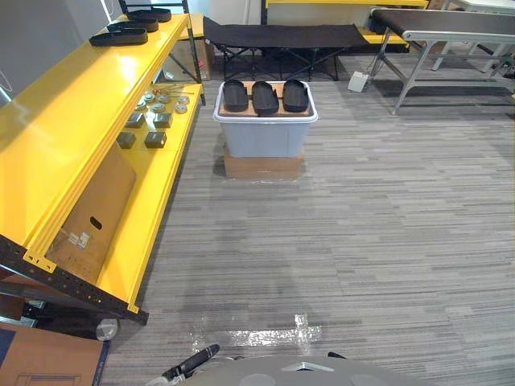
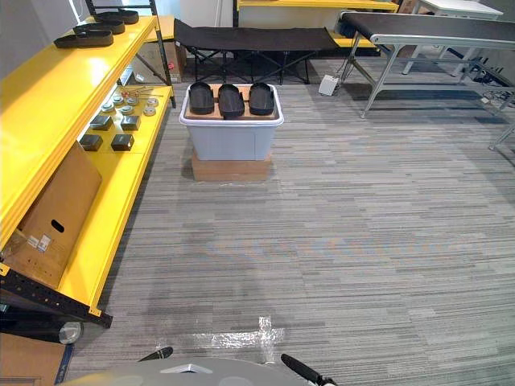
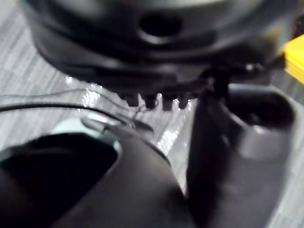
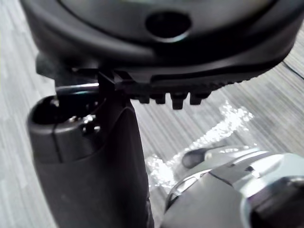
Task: Walk over and take three plastic housings, then place them on the shelf
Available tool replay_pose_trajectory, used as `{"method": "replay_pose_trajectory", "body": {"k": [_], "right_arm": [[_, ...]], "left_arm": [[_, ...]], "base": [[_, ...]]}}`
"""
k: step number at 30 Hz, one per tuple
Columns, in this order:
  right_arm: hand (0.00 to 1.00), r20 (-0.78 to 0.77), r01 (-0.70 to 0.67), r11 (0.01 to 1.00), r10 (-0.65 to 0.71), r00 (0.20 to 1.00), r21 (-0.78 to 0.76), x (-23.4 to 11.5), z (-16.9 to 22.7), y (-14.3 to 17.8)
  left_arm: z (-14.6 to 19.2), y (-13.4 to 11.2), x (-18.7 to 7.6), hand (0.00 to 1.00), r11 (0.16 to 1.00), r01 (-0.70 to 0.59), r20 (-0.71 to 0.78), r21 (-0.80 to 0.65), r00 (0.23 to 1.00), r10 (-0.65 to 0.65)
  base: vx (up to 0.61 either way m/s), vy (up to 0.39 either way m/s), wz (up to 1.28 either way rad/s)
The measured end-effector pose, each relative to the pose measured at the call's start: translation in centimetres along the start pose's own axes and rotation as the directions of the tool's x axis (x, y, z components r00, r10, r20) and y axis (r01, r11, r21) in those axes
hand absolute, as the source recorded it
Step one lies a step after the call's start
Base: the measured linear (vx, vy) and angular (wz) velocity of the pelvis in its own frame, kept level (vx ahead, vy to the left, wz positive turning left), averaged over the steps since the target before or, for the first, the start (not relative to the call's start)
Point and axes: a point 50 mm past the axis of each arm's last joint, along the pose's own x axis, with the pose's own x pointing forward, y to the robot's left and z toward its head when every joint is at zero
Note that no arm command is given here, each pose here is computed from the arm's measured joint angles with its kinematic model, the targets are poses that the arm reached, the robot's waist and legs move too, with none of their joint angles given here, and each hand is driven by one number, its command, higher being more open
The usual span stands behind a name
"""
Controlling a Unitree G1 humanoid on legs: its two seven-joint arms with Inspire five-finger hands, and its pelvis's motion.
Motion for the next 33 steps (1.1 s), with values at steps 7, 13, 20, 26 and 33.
{"method": "replay_pose_trajectory", "body": {"k": [7, 13, 20, 26, 33], "right_arm": [[1.0, 0.324, -0.119, 0.992, 0.129, 0.937, -0.051, -1.8, 6.8, 5.7], [1.0, 0.446, -0.19, 0.981, 0.189, 0.875, -0.042, -2.9, 9.7, 7.6], [1.0, 0.43, -0.212, 0.975, 0.163, 0.888, 0.068, -2.8, 8.7, 6.6], [1.0, 0.392, -0.222, 0.96, 0.142, 0.909, 0.169, -2.6, 6.9, 6.2], [1.0, 0.372, -0.229, 0.956, 0.149, 0.916, 0.181, -2.7, 5.8, 6.0]], "left_arm": [[5.9, -6.0, -1.1, 1.0, 0.973, 0.226, 0.332, 0.053, 0.915, -0.23], [8.1, -8.6, -2.2, 1.0, 0.932, 0.359, 0.446, 0.052, 0.826, -0.344], [5.2, -7.4, -1.7, 1.0, 0.952, 0.305, 0.391, -0.002, 0.877, -0.28], [4.4, -7.4, -1.6, 1.0, 0.956, 0.293, 0.363, 0.025, 0.888, -0.281], [4.7, -6.4, -1.2, 1.0, 0.973, 0.188, 0.337, 0.131, 0.915, -0.222]], "base": [[0.01, 0.014, -0.02], [0.02, 0.0, -0.06], [0.02, 0.007, -0.04], [-0.02, 0.073, 0.12], [0.08, -0.037, 0.04]]}}
